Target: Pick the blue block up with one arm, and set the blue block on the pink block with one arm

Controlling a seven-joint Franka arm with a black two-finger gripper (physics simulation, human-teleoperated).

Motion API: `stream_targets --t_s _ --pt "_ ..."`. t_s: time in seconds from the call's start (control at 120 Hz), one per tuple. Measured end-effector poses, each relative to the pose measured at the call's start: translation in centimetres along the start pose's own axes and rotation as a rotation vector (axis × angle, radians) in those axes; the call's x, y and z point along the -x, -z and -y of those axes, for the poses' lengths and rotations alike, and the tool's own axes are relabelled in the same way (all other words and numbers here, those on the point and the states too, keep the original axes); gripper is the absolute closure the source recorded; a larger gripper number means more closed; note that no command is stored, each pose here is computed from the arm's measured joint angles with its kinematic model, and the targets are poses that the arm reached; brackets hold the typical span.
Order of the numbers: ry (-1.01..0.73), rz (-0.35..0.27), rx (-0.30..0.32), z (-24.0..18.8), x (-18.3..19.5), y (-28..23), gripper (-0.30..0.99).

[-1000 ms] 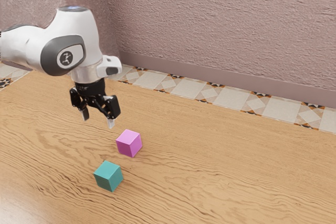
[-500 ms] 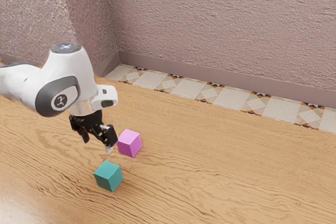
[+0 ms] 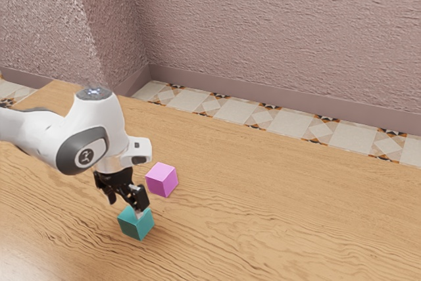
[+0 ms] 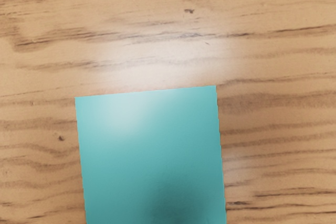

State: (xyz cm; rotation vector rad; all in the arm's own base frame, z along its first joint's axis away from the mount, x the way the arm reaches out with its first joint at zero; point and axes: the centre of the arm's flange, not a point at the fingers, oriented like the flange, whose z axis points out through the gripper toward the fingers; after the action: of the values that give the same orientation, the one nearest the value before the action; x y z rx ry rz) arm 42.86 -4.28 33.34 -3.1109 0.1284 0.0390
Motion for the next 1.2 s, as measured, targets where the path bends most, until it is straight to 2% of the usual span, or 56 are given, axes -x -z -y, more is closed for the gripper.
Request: stream_targets --t_s 0.733,1.2 --pt "-0.021 0.051 0.014 0.4 -2.2 -4.9 0.00" --pt "-0.028 0.061 0.018 0.4 -2.6 -6.2 0.00"
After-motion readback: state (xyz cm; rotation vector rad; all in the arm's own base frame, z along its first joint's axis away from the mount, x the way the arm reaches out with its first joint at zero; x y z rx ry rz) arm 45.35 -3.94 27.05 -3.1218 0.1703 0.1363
